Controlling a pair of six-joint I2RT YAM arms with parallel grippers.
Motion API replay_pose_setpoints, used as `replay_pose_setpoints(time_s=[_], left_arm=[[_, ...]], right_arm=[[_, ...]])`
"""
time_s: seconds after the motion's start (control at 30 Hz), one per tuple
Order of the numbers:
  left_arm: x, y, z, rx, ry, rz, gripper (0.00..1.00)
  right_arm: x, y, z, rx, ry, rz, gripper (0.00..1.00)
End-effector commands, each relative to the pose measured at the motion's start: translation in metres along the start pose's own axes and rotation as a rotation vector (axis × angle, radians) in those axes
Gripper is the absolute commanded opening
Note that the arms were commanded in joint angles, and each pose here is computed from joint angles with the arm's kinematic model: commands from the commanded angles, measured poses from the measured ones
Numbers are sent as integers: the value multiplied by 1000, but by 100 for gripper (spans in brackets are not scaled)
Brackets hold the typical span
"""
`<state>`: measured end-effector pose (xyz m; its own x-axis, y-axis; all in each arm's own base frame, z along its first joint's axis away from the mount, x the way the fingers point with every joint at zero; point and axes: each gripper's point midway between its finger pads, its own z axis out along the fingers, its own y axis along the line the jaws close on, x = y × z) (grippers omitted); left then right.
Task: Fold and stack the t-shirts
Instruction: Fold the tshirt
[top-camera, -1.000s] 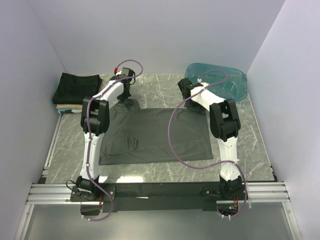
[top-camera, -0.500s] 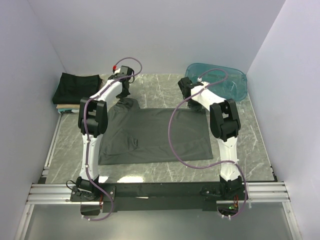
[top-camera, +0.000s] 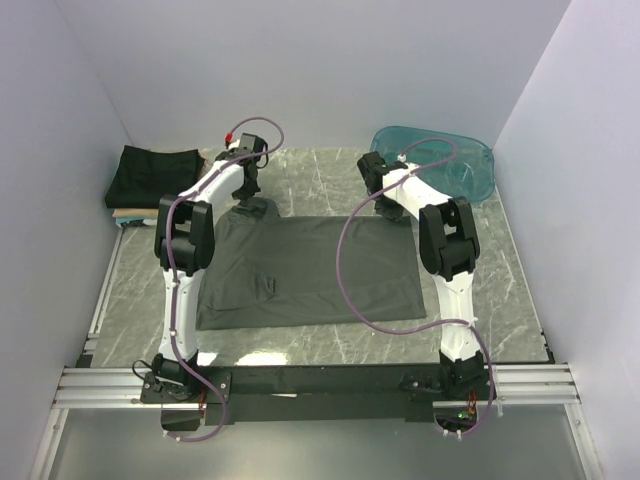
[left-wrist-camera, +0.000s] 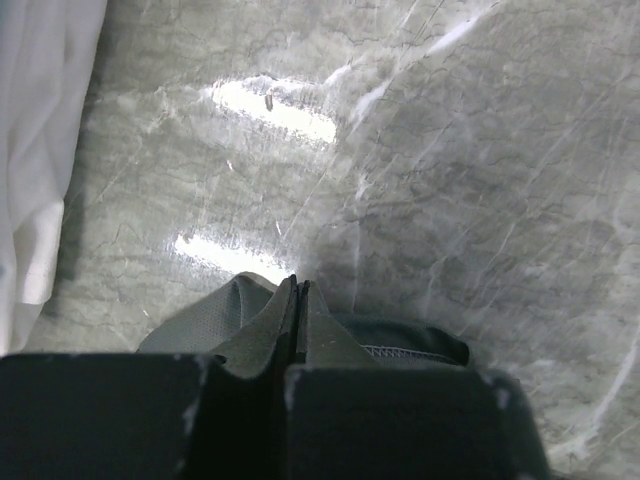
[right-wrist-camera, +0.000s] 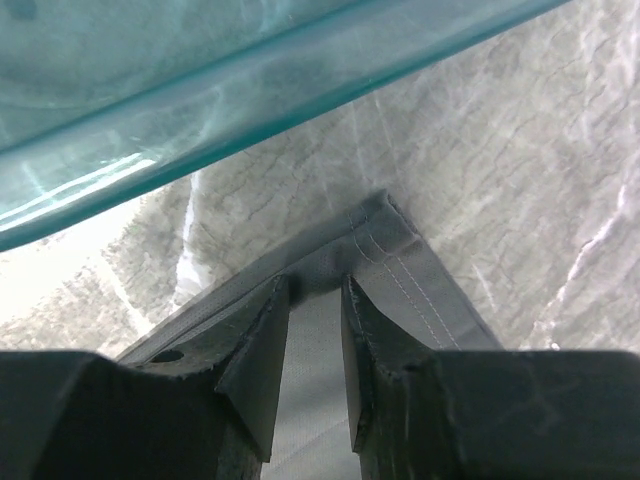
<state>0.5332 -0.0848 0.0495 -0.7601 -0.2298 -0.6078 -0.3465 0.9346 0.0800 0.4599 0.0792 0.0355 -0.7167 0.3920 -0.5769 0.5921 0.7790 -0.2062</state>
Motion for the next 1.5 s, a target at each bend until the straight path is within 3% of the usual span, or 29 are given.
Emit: replay_pose_setpoints(time_s=[0.0,0.17,0.23,0.37,0.4,0.43,0.8,1.47], left_arm=[[-30,-3,-35,48,-66,-50,0],[-32,-3,-39,56,-68,-58,0],[-31,-3,-41,54,-66,-56,0],[-33,0,-44,51,-75,-61,0],[-33,-1,-45,57,-74,-62,0],[-34,-1,-47,61,-77,-65,0],[-29,5,-64,83,-83,-90,0],[34,44,-121,80,-98,-198,0]], right_arm=[[-4,3,1,1,5,40,35],[4,4,-1,-29,21,44,38],[5,4,0,-27,28,40,33],[6,5,0,-35,34,34,19],[7,6,-1,-41,40,31,6],[7,5,-1,-40,41,34,0],[-4,0,-12,-91,-32,46,0],[-4,-19,-51,-163,-155,17,0]])
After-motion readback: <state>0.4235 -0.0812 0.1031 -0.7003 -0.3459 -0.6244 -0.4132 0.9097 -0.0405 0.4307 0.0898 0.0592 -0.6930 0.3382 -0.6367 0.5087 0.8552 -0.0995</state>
